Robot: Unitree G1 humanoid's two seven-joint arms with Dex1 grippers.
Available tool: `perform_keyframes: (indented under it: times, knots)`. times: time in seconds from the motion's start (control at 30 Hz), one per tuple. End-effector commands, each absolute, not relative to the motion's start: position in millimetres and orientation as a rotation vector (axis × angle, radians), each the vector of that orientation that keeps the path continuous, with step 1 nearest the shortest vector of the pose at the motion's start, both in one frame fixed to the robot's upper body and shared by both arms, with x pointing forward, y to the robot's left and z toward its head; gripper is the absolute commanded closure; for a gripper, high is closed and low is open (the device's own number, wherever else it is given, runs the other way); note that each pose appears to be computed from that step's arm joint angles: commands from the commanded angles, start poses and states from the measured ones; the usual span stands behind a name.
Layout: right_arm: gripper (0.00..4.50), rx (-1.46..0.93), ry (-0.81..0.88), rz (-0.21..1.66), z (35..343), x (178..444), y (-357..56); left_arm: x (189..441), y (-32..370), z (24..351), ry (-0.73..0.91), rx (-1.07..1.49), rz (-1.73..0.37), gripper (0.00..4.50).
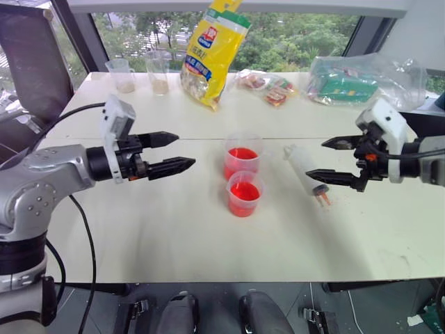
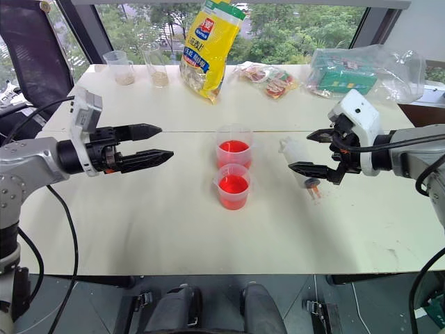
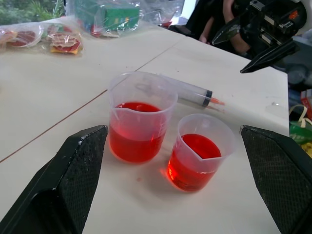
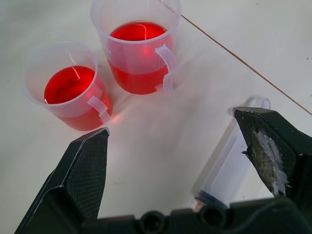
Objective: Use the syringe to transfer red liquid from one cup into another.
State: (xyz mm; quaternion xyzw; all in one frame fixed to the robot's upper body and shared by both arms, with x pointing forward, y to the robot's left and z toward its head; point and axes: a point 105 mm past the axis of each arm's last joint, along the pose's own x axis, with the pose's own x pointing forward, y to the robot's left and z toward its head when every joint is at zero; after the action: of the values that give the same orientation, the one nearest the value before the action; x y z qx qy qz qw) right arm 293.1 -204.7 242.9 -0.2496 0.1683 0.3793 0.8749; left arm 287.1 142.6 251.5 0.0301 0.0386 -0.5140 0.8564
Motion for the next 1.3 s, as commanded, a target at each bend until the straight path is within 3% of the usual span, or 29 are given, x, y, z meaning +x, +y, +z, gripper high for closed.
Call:
perform_keyframes:
  times: [0.03, 0.63, 1.3]
  knots:
    - [0.04, -0.538, 0.306, 0.789, 252.7, 291.3, -203.2, 286.4, 143.3, 263.1, 0.031, 0.082, -1.078, 0.00]
    - [0.04, -0.533, 0.393, 0.724, 244.1, 303.5, -210.4, 287.4, 141.9, 268.4, 0.010, 0.058, -1.088, 0.00]
    - [0.04, -0.395, 0.750, 0.353, 188.2, 397.8, -232.8, 292.3, 127.6, 264.4, -0.022, 0.038, -1.110, 0.00]
